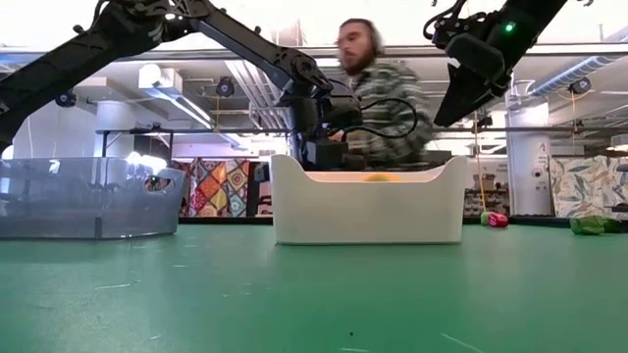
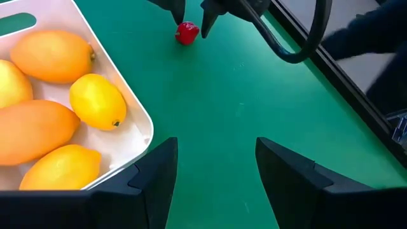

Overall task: Sort produce into baskets
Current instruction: Put the red chili pepper into the black bin

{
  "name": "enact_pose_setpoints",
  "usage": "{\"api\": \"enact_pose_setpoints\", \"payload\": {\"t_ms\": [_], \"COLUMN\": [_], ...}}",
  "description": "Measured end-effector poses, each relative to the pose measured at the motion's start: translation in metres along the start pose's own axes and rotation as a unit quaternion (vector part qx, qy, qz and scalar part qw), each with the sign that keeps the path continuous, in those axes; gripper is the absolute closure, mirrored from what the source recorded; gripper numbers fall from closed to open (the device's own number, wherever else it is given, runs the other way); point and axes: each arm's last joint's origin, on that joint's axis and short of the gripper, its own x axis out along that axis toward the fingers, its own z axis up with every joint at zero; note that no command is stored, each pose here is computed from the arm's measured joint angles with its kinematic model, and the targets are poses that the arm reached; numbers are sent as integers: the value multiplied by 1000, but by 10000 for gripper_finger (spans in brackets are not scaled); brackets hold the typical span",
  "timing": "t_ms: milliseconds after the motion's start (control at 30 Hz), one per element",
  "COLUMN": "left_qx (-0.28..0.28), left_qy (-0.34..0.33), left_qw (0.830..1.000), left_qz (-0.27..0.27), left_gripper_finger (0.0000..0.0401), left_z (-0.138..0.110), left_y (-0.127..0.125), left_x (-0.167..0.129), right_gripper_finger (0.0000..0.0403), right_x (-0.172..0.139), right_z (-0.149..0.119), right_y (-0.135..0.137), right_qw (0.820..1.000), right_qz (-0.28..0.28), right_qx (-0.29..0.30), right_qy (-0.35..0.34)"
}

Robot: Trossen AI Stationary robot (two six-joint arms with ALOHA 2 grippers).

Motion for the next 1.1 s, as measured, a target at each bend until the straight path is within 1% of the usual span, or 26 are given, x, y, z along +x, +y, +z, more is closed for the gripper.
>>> {"api": "enact_pose_setpoints", "payload": {"t_ms": [167, 367, 533, 633, 733, 833, 933, 1000, 1100], "left_qx": [11, 12, -8, -15, -37, -87, -119, -138, -184], "left_qy": [-3, -16, -18, -19, -18, -17, -9, 16, 63], "left_qw": [1000, 1000, 1000, 1000, 999, 996, 993, 990, 981], "left_qz": [7, 6, 3, -8, -16, -19, -19, -17, -4], "left_gripper_finger": [255, 303, 332, 344, 350, 352, 352, 352, 352], "left_z": [1, 11, 19, 24, 26, 26, 25, 24, 22], "left_y": [1, 1, 0, -2, -4, -4, -5, -5, -4], "left_x": [0, 0, 0, 0, 0, 0, -1, -2, -5], "right_gripper_finger": [200, 200, 200, 200, 200, 200, 200, 200, 200], "right_x": [0, 0, 0, 0, 0, 0, 0, 0, 0], "right_z": [0, 0, 0, 0, 0, 0, 0, 0, 0], "right_y": [0, 0, 0, 0, 0, 0, 0, 0, 0], "right_qw": [1000, 1000, 1000, 1000, 1000, 1000, 1000, 1000, 1000], "right_qz": [3, 4, 5, 4, 4, 4, 4, 4, 4], "right_qx": [8, 8, 5, 3, 2, 2, 2, 2, 3], "right_qy": [1, 2, 2, 2, 2, 2, 2, 2, 2]}}
